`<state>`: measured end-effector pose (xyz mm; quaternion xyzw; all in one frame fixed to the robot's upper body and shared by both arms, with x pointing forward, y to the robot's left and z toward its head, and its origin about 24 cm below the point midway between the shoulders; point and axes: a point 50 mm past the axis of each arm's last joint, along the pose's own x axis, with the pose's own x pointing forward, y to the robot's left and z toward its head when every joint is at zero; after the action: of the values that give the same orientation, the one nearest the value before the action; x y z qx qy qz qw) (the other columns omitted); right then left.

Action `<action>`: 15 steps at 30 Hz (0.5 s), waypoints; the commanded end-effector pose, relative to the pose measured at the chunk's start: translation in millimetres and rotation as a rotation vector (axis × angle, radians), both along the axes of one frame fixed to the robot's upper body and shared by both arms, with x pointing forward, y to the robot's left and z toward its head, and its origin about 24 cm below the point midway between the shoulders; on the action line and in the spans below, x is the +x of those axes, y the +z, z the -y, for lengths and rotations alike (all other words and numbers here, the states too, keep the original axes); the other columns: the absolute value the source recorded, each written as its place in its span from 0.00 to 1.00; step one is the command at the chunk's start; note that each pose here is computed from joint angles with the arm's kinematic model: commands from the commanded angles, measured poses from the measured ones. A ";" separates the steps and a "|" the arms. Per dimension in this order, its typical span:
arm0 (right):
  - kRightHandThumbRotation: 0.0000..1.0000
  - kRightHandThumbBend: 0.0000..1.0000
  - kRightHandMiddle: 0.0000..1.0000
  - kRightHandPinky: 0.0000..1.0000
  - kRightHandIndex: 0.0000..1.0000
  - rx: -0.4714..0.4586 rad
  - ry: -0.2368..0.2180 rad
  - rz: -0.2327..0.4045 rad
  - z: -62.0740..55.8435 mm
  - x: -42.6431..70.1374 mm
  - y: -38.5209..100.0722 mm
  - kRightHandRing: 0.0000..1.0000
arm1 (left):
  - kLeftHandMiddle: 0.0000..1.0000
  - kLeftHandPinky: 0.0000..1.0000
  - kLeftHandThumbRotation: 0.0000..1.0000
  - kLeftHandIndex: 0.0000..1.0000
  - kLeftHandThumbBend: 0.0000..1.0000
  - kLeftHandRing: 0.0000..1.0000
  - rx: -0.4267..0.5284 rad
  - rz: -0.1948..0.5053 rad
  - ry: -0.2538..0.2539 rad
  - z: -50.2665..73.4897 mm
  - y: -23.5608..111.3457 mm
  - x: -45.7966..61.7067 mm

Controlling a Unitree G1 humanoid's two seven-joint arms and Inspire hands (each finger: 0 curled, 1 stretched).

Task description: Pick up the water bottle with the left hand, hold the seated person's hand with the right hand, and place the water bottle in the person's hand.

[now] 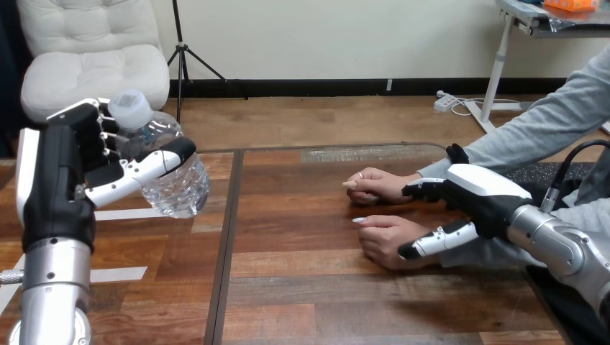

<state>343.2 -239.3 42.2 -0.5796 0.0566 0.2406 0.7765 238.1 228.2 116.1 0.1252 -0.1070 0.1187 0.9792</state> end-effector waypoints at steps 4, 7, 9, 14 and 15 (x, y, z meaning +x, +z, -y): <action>0.45 1.00 0.87 0.76 0.87 -0.070 -0.008 0.099 7.2 22.5 43.9 0.86 | 0.39 0.29 0.00 0.40 0.71 0.34 0.002 0.105 -0.023 3.3 19.2 1.4; 0.44 1.00 0.88 0.76 0.87 -0.074 -0.010 0.092 7.7 23.1 44.7 0.86 | 0.39 0.29 0.00 0.40 0.71 0.34 0.003 0.107 -0.023 3.2 19.0 1.1; 0.43 1.00 0.88 0.77 0.87 -0.081 -0.015 0.083 8.3 23.7 45.1 0.86 | 0.39 0.29 0.00 0.40 0.71 0.34 0.004 0.109 -0.025 2.7 18.7 1.1; 0.40 1.00 0.88 0.77 0.87 -0.092 -0.016 0.068 8.9 24.5 46.1 0.87 | 0.39 0.29 0.00 0.40 0.71 0.34 0.000 0.107 -0.024 2.0 18.6 0.9; 0.39 1.00 0.88 0.77 0.87 -0.094 -0.015 0.065 8.9 24.6 46.5 0.87 | 0.39 0.29 0.00 0.40 0.71 0.34 0.001 0.106 -0.024 1.8 18.6 0.9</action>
<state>345.0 -249.2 45.5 -0.6013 0.0878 0.2422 0.7564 235.3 229.1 112.5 0.1215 -0.1014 0.1177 0.9804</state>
